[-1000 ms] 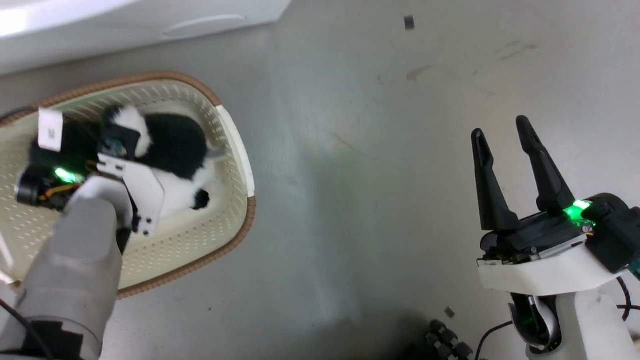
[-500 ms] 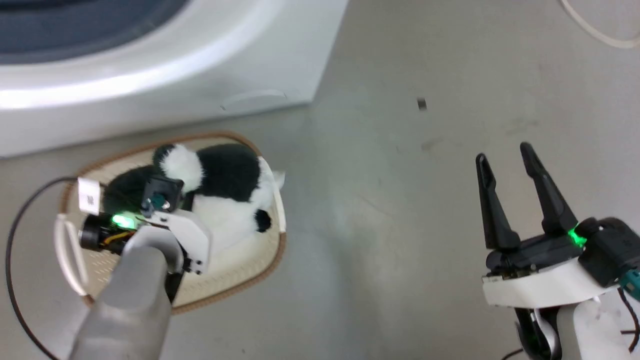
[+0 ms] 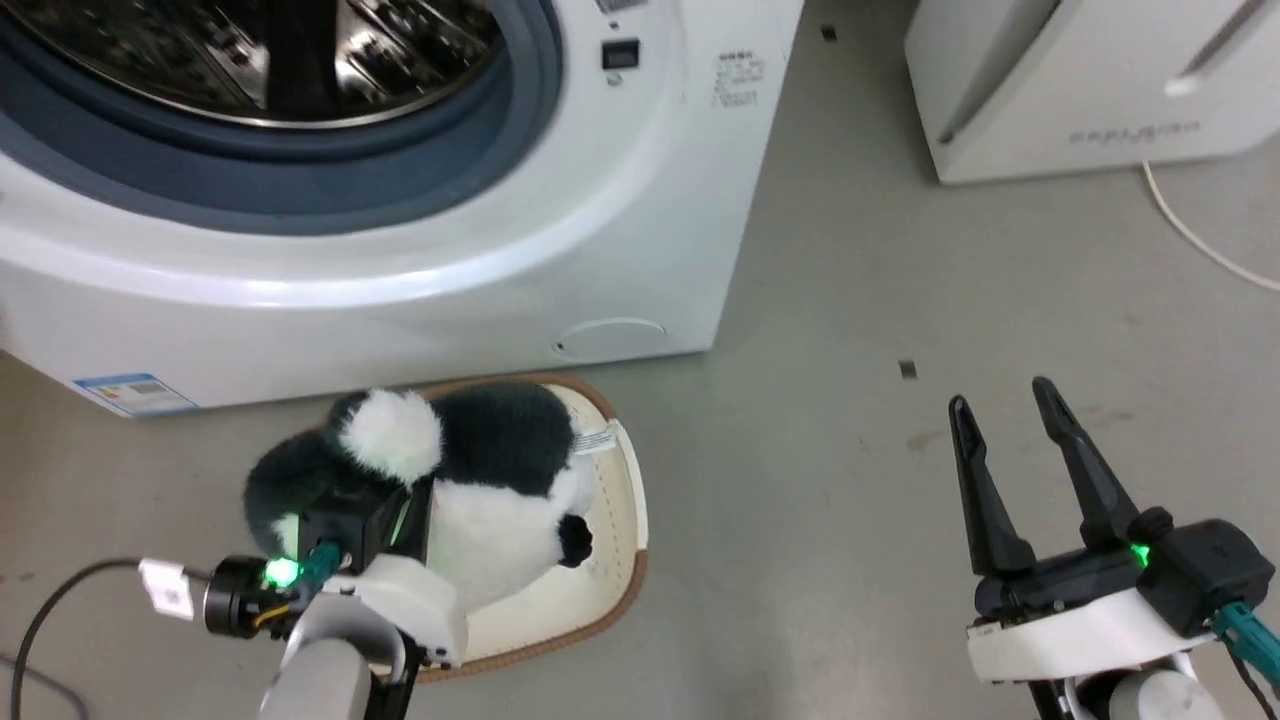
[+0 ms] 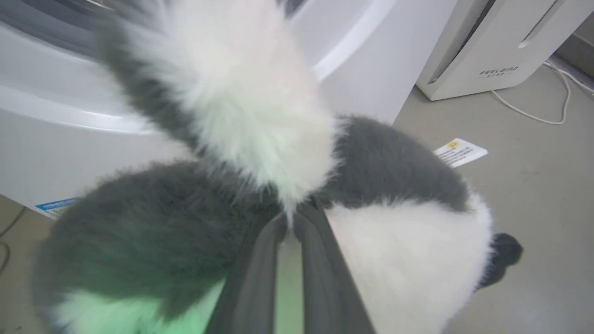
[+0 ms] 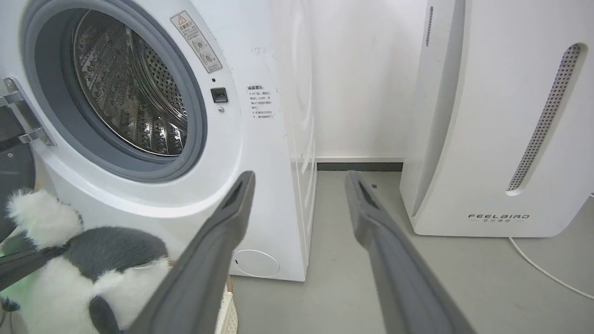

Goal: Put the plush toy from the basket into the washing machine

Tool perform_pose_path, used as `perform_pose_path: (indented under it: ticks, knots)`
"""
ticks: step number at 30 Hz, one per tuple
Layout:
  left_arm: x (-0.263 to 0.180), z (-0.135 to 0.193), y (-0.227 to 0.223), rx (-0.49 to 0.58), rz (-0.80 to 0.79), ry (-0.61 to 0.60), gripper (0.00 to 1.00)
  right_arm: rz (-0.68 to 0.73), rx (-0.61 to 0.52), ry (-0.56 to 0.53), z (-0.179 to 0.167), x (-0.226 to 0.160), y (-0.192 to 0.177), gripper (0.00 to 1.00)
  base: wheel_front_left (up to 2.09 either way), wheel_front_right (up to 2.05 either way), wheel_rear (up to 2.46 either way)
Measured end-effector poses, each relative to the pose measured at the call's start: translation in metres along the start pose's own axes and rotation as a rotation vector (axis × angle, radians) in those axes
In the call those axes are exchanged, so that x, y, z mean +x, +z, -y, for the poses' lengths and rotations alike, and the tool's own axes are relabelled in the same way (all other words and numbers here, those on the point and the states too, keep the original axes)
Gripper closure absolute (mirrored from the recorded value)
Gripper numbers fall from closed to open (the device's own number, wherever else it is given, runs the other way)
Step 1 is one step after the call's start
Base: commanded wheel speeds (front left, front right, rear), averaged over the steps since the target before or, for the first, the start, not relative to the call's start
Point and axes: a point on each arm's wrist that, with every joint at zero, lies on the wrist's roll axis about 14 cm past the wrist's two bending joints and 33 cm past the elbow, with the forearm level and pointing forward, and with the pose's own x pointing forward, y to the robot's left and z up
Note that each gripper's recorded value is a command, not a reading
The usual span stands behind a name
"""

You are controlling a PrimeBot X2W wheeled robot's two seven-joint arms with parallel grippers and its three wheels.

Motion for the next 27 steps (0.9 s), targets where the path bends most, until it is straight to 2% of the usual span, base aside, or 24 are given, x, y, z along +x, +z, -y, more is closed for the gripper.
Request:
perform_pose_path:
  ticks: [8,9,15,22,27]
  knots:
    - [-0.038,-0.008,0.061,-0.021,0.21,0.06,1.0,0.03,0.006,0.023,-0.009,-0.013,0.013,0.0,0.0,0.0,0.0]
    - [-0.049,-0.01,0.09,-0.028,0.306,0.076,1.0,0.039,0.009,0.032,-0.013,-0.016,0.017,0.0,0.0,0.0,0.0]
    - [-0.06,-0.004,0.144,-0.035,0.483,0.064,1.0,0.047,0.008,0.03,-0.013,-0.02,0.02,0.0,0.0,0.0,0.0]
    - [-0.056,-0.015,0.184,-0.007,0.606,0.075,1.0,0.024,0.005,0.016,-0.008,-0.019,0.013,0.0,0.0,0.0,0.0]
    - [-0.033,-0.027,0.208,0.053,0.669,0.062,1.0,0.0,0.005,-0.011,0.001,-0.013,0.003,0.0,0.0,0.0,0.0]
